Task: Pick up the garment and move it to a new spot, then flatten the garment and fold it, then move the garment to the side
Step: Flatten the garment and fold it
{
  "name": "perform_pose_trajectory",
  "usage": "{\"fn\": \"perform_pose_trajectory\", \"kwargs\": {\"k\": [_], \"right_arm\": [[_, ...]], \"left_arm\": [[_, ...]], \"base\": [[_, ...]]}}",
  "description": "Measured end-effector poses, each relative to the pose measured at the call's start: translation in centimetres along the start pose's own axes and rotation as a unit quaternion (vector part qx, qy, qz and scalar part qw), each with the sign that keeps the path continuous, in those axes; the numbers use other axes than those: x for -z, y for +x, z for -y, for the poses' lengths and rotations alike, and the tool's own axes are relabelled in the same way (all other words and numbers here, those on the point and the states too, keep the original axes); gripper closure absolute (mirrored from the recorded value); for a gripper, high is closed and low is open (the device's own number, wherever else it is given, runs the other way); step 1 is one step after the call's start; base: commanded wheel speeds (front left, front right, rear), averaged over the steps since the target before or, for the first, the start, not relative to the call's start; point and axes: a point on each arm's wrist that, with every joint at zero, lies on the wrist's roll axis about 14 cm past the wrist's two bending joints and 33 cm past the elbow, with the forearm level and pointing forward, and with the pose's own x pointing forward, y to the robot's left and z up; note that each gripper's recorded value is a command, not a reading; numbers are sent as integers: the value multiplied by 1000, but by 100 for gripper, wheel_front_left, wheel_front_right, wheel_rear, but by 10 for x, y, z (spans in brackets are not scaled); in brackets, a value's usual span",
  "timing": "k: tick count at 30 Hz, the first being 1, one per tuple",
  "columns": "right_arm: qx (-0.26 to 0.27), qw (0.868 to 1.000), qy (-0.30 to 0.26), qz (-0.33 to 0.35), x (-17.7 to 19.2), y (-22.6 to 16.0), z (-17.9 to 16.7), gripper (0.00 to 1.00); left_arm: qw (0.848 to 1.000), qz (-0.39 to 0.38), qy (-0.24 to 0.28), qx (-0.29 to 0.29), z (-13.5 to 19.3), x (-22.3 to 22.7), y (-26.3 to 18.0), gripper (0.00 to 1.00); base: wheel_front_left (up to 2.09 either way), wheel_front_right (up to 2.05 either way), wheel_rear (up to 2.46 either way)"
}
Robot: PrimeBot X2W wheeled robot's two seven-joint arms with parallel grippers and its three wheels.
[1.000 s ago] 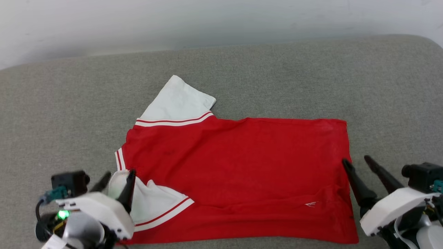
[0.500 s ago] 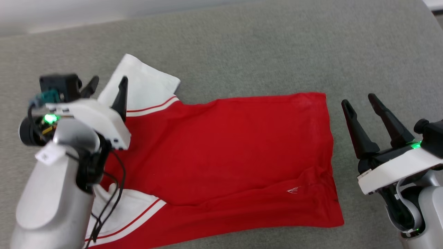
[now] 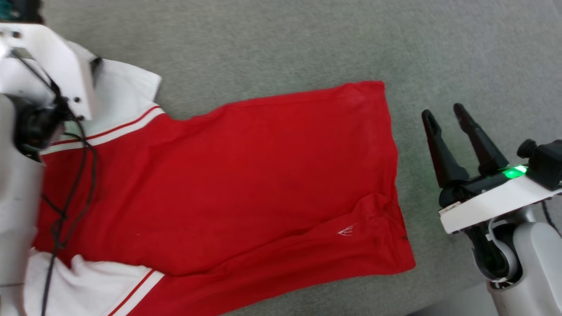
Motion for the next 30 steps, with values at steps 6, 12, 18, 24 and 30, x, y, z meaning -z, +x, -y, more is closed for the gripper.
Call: {"fn": "perform_pose_trajectory", "kwargs": {"k": [6, 12, 18, 24, 30], "right_arm": [[30, 999, 13, -13, 15, -7, 18, 0], [15, 999, 47, -23, 16, 3, 15, 0], [-16, 993, 49, -108, 34, 18, 10, 0], [-61, 980, 18, -189, 47, 39, -6, 0], [-93, 962, -24, -258, 49, 68, -21, 0]], "left_arm": [[994, -111, -23, 8, 4, 19, 15, 18], [995, -92, -39, 19, 17, 20, 10, 100], [999, -12, -34, 28, 24, 9, -7, 100], [996, 68, -47, 29, 21, -6, -36, 100], [991, 122, -54, 15, 6, -13, -63, 100]], "base": [[0, 0, 0], [0, 0, 0], [0, 0, 0], [0, 0, 0], [0, 0, 0]]}}
